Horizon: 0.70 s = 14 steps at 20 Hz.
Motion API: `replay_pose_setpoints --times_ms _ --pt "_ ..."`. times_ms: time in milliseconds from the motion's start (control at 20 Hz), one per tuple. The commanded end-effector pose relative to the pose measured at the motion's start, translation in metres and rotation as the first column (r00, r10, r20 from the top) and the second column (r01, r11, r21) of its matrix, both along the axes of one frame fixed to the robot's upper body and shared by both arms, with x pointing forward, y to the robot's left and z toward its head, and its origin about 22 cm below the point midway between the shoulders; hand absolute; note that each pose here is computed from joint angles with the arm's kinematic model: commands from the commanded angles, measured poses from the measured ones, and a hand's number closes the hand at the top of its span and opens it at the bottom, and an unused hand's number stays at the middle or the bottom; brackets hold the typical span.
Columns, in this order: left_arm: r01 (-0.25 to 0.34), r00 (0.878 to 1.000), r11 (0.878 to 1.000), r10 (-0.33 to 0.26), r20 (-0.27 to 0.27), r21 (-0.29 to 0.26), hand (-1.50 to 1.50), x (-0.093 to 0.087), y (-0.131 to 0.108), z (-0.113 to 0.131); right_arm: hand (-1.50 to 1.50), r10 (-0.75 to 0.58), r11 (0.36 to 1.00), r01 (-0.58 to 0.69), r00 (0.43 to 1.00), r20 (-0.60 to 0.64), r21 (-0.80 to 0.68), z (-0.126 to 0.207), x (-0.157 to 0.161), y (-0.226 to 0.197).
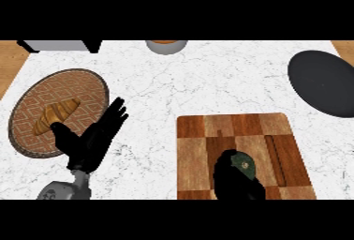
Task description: Pick the squash from the cutting board and place it in the pan
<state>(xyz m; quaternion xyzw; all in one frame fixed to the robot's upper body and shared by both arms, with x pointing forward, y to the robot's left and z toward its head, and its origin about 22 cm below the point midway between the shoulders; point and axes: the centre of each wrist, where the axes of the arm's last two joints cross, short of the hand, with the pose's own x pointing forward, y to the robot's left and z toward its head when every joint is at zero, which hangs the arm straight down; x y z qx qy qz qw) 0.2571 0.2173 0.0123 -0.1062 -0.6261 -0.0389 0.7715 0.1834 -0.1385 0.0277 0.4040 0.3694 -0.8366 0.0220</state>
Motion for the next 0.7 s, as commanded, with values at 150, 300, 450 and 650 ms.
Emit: replay_pose_setpoints --times_ms 150,300,450,650 --pt "-0.015 1.0 1.0 0.015 0.006 0.002 0.0 0.006 0.009 -0.006 1.5 0.116 0.993 -0.114 0.992 0.057 -0.028 0.004 0.011 0.003" --pt "-0.017 1.0 1.0 0.017 0.001 0.0 0.0 0.013 -0.001 0.0 1.5 0.16 0.987 -0.161 0.983 0.087 -0.005 -0.013 0.015 0.013" --pt "-0.022 1.0 1.0 0.022 0.004 0.006 0.0 -0.007 -0.002 -0.01 1.5 -0.093 0.958 0.103 0.994 -0.048 0.268 -0.013 0.017 -0.013" --pt "-0.09 0.996 0.996 0.09 0.013 0.0 0.0 -0.005 0.015 -0.001 1.5 -0.371 0.715 0.51 0.856 -0.359 0.479 -0.016 0.015 -0.05"
